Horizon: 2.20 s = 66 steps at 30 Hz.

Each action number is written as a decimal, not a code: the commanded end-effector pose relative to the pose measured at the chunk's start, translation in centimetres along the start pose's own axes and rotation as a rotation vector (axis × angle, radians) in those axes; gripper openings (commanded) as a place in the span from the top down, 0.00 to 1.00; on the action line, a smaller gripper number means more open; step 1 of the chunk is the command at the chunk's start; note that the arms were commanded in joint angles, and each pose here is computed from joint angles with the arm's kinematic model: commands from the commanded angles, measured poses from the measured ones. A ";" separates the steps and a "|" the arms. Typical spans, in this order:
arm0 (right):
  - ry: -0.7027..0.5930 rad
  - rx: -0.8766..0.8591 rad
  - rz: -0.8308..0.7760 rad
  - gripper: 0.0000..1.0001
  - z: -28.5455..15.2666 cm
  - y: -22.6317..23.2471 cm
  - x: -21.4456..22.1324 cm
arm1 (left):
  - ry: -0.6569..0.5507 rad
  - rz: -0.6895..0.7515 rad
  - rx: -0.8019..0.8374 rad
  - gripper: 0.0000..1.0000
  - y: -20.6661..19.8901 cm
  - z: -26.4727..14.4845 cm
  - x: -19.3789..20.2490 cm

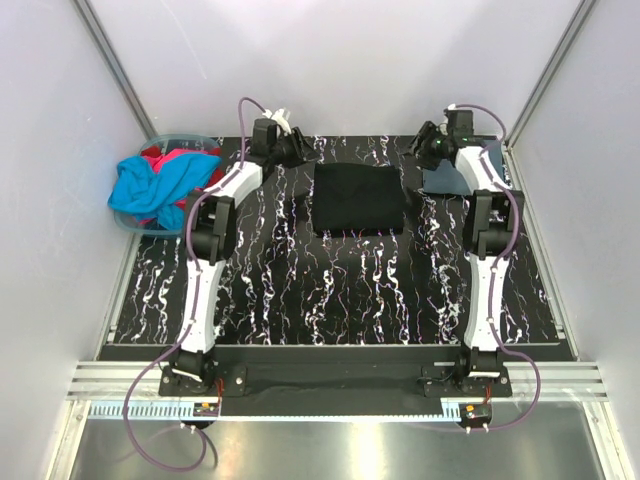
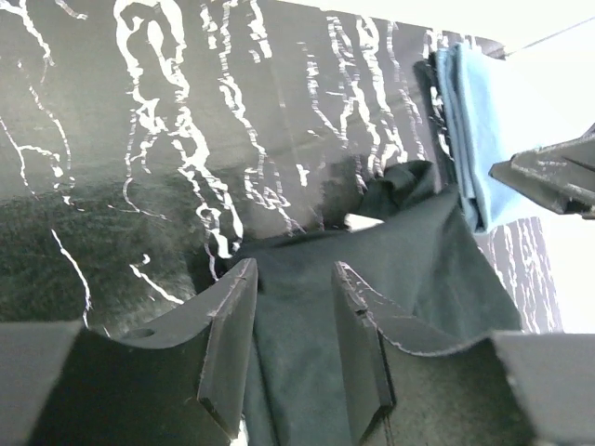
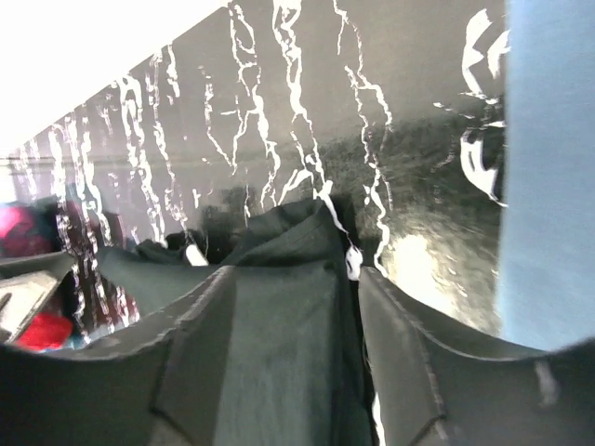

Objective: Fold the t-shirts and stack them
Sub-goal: Fold the tshirt

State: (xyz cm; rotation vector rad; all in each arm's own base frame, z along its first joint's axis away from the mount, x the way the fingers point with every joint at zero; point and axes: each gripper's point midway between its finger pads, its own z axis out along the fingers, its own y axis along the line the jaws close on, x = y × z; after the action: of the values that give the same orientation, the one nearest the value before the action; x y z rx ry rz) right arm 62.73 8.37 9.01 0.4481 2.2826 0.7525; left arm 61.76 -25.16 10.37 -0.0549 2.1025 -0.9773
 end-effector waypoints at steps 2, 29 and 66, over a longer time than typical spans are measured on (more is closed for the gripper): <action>-0.002 -0.126 -0.094 0.32 -6.7 4.1 -1.8 | -0.115 0.124 0.116 0.58 -7.4 -4.3 -5.6; 0.354 -0.253 -0.093 0.73 -6.1 -1.3 14.6 | -0.031 -0.042 0.175 0.60 -1.6 5.1 0.9; 0.317 -0.235 -0.252 0.44 -8.8 -1.7 16.0 | 0.413 -0.001 -0.074 0.51 -1.4 -8.7 18.4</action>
State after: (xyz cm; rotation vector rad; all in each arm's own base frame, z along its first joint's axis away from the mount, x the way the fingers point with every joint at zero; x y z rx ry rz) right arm 43.70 11.34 4.44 0.0242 2.4913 1.0335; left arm 41.64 -27.15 3.32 0.0782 2.5382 -1.0372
